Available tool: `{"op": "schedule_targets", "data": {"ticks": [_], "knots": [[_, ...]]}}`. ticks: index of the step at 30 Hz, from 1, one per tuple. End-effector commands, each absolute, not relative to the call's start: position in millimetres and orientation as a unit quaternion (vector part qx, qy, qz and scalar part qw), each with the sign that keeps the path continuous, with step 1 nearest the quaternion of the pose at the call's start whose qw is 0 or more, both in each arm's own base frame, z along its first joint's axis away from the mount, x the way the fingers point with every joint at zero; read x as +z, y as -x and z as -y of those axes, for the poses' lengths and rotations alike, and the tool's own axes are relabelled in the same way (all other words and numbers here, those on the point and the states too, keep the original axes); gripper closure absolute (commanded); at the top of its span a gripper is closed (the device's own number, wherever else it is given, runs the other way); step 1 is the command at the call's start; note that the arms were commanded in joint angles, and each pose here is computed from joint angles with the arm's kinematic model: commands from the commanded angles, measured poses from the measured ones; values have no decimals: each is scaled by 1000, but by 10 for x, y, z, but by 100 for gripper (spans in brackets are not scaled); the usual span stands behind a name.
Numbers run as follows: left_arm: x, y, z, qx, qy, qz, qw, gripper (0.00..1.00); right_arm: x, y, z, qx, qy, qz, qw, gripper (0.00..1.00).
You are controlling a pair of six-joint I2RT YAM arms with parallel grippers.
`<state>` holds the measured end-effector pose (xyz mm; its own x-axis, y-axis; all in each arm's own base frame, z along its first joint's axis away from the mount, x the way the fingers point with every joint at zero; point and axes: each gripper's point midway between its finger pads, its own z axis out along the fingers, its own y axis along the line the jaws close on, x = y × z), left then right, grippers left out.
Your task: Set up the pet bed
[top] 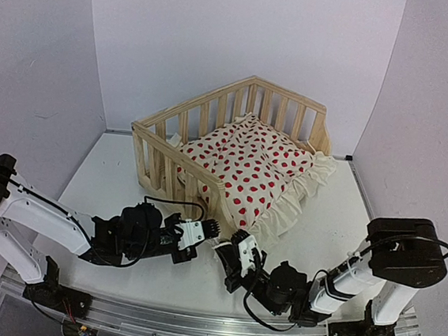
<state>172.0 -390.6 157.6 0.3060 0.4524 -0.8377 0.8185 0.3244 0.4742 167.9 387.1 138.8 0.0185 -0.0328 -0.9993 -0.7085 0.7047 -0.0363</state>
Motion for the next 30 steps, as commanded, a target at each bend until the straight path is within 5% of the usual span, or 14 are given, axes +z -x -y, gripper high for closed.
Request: {"op": "schedule_targets", "data": {"ticks": [1,13,17,23,30], "knots": [[2008,-1808,3928,-172,-503,-564,632,100,1410,-1658,-3625,284,242,-676,636,83],[2013,-1776,3891,-194,-490,-575,626,100,1136,-1501,-3494,277,285,-734,551,48],[1973,-1766,3904,-199,-491,-579,619,100,1137,-1560,-3570,269,271,-739,555,47],[1916,-1752,3920,-206,-492,-585,611,100,1117,-1666,-3694,266,235,-743,567,61],[1873,-1738,3946,-210,-497,-586,604,100,1295,-1819,-3818,258,197,-707,628,58]]}}
